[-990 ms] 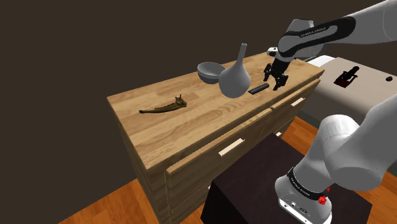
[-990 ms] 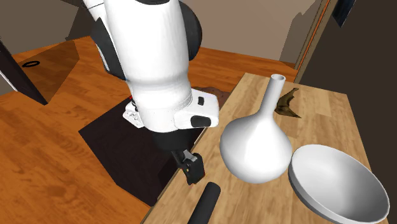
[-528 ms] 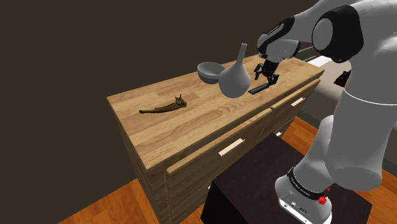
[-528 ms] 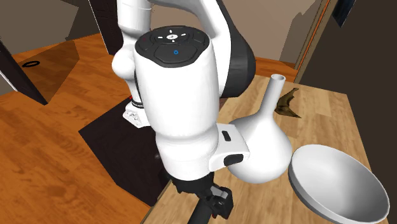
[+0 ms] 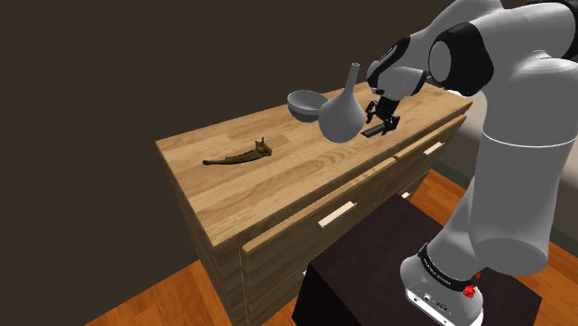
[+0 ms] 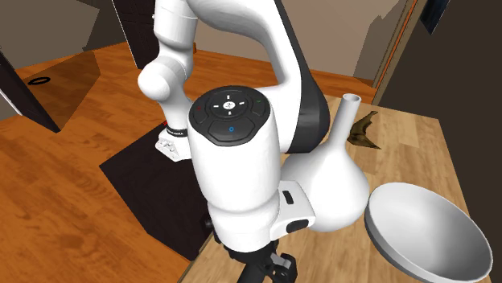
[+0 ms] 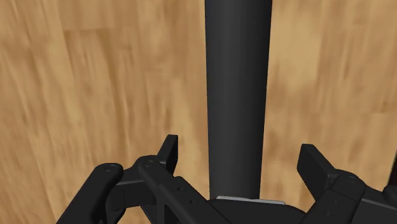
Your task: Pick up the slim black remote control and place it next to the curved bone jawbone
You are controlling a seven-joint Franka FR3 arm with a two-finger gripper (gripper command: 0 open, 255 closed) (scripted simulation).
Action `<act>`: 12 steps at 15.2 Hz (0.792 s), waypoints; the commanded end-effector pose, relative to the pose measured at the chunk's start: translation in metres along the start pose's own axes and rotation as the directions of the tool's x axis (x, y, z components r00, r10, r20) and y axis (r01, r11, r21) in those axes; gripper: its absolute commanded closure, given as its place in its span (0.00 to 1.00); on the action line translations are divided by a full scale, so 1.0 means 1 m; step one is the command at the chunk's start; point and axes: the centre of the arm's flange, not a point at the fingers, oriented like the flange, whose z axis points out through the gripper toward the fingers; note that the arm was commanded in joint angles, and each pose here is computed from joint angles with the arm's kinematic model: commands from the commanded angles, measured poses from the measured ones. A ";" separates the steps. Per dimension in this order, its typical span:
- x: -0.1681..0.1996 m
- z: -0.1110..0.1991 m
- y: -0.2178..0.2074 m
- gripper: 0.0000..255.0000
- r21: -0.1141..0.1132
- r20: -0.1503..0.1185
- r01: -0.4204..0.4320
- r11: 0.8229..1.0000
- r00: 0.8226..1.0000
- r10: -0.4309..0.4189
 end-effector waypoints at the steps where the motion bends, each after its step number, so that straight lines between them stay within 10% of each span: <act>1: 0.000 0.003 0.000 0.00 -0.001 0.000 0.000 1.000 1.000 0.000; 7: 0.000 0.003 0.000 0.00 -0.001 0.000 0.000 1.000 1.000 0.000; 8: 0.000 0.003 0.000 1.00 -0.001 0.000 0.000 1.000 1.000 0.000; 12: -0.001 0.003 0.000 1.00 -0.001 0.000 0.000 1.000 1.000 0.000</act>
